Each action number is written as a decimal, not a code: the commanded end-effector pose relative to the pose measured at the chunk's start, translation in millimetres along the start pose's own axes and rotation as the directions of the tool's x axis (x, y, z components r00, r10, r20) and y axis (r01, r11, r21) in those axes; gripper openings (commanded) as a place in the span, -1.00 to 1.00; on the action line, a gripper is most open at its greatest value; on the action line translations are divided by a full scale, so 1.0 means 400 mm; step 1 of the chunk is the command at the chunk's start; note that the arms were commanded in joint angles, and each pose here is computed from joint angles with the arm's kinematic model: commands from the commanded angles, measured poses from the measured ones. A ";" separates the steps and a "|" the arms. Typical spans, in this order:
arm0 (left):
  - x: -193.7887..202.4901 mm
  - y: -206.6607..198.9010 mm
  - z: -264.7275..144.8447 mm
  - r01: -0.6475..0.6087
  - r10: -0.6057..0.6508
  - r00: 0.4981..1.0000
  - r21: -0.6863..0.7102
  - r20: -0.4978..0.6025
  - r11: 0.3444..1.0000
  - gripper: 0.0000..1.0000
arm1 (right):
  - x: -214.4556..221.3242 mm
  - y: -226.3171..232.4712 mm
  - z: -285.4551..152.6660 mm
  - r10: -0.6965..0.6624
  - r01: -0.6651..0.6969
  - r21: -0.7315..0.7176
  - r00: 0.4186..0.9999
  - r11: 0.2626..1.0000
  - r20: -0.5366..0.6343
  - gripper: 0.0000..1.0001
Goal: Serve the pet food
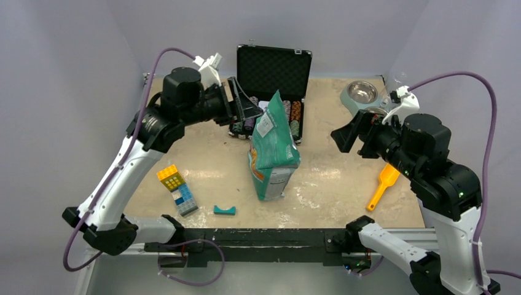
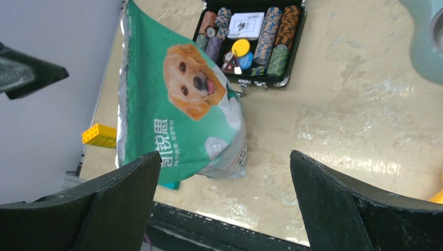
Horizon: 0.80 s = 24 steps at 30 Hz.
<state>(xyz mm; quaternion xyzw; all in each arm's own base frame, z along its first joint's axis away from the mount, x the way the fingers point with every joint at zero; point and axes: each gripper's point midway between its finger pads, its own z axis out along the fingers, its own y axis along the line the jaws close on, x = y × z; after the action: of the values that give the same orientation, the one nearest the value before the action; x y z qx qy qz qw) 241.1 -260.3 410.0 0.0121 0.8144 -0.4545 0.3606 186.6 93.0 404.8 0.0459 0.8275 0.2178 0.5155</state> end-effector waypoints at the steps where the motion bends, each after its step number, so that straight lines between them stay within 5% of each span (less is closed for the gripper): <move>1: -0.042 -0.059 0.019 -0.007 0.008 0.999 -0.003 0.050 1.000 0.33 | 0.006 0.040 -0.023 0.066 -0.065 -0.097 0.998 0.993 0.007 0.98; 24: 0.076 -0.105 0.187 -0.050 0.047 0.994 -0.030 -0.100 0.998 -0.06 | 0.083 0.123 0.051 -0.025 -0.027 -0.267 0.982 0.963 -0.189 0.81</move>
<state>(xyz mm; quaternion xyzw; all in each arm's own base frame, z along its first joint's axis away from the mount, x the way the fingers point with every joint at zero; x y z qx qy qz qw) 250.9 -342.8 377.3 0.0461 0.8542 -0.4066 0.3208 175.8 137.2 384.3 -0.0191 0.8449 0.3018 0.4412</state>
